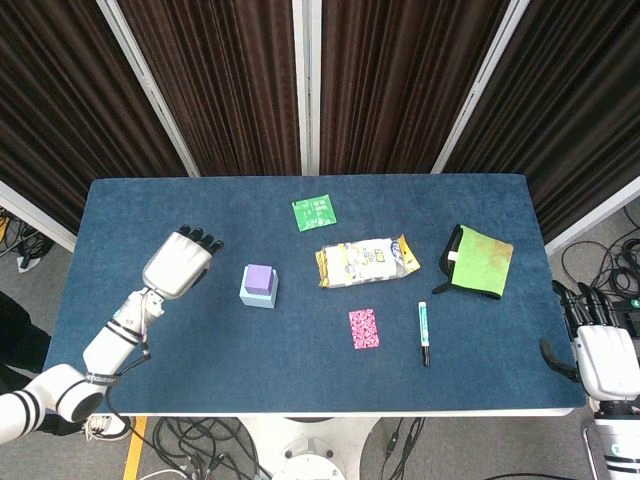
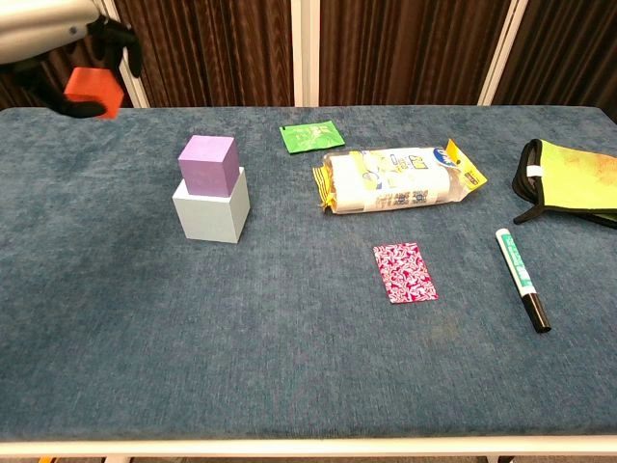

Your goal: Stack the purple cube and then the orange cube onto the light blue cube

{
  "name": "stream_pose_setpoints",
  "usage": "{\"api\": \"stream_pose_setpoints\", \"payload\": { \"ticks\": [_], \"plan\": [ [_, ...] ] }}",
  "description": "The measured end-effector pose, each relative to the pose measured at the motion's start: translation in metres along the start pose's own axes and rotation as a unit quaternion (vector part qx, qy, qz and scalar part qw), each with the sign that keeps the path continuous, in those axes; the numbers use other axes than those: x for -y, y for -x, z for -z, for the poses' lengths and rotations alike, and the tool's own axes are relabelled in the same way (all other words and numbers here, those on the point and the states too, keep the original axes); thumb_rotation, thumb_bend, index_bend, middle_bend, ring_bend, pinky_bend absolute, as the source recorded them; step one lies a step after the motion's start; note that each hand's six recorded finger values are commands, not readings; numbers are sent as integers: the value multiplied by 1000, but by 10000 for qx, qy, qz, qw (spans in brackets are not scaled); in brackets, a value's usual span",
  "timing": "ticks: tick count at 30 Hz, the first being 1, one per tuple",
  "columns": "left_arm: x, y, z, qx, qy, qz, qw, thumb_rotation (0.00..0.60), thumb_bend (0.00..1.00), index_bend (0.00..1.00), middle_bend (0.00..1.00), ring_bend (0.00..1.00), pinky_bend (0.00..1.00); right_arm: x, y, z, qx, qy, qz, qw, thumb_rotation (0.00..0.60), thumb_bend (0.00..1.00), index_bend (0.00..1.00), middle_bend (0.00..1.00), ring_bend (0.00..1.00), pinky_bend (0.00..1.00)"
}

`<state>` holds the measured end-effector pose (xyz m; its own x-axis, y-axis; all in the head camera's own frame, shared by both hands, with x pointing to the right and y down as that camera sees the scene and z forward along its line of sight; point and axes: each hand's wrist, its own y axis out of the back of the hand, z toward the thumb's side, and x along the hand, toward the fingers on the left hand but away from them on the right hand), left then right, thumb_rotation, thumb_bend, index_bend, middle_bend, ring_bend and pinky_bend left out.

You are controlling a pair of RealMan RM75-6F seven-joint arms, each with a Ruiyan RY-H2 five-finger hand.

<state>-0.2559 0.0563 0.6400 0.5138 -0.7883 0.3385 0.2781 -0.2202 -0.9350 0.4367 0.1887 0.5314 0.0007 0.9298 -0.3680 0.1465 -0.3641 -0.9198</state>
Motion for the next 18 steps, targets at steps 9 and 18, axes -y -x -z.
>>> {"api": "stream_pose_setpoints", "payload": {
  "ticks": [9,18],
  "plan": [
    [-7,-22,-35,153,595,154,9980,600,332,454,645,439,497,5,0,-8,-140,-116,-50,9998,600,273,20,161,0,0],
    [-9,-38,-50,182,940,426,9945,600,331,454,645,439,496,4,-1,-10,-173,-124,17,9998,600,275,20,162,0,0]
  ]
}}
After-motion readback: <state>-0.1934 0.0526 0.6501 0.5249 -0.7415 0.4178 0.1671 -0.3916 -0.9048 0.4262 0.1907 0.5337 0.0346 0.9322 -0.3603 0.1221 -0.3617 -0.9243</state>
